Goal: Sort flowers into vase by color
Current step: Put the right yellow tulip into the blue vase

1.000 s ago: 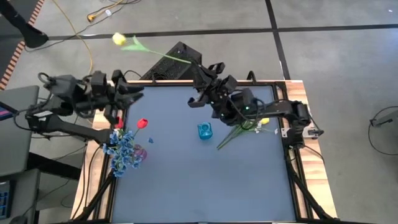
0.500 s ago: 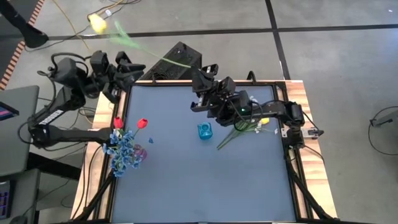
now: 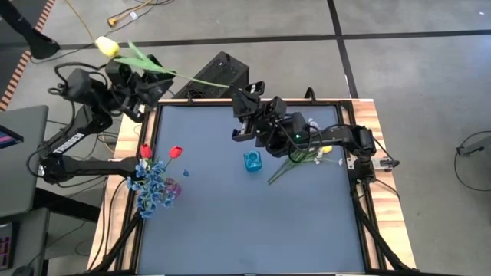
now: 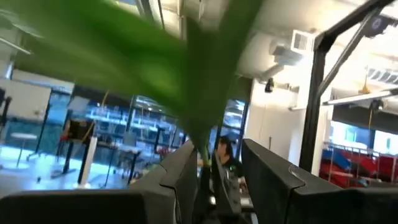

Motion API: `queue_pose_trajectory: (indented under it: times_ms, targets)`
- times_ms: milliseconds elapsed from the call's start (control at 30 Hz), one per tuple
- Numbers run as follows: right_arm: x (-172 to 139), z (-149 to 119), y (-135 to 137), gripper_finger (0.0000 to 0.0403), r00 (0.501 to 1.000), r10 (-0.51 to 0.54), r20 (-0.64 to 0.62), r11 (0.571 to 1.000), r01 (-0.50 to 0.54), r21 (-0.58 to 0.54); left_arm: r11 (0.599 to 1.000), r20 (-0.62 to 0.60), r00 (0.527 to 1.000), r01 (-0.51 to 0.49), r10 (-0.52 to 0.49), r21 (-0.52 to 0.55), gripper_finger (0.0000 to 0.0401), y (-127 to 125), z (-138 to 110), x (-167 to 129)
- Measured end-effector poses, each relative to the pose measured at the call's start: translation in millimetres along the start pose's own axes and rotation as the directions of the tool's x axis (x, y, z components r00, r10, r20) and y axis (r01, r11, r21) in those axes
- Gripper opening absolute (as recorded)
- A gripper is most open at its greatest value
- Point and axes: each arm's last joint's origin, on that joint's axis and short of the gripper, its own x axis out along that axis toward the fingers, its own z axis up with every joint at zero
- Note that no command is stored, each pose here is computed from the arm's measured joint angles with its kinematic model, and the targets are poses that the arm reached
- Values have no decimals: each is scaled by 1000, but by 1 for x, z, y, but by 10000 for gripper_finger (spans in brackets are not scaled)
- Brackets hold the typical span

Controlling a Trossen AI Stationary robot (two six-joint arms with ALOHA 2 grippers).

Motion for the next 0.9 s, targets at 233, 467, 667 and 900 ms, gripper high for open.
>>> queue_pose_trajectory:
  times_ms: [233, 467, 667, 900]
  targets:
    - [0, -3, 0, 25, 1000, 1, -25, 1000, -1, -7, 999, 63, 997, -36, 34, 28, 89, -3, 6, -3]
    - [0, -4, -1, 65, 999, 1, -42, 1000, -2, -18, 998, 60, 997, -45, 42, 39, 6, -2, 6, -3]
    - [8, -5, -4, 166, 967, -7, -254, 998, -10, -63, 998, 52, 998, -47, 45, 40, 2, -2, 5, -3]
    - [10, 23, -14, 249, 703, -80, -707, 979, -79, -190, 979, -59, 989, -127, 138, 161, 1, -10, 18, -9]
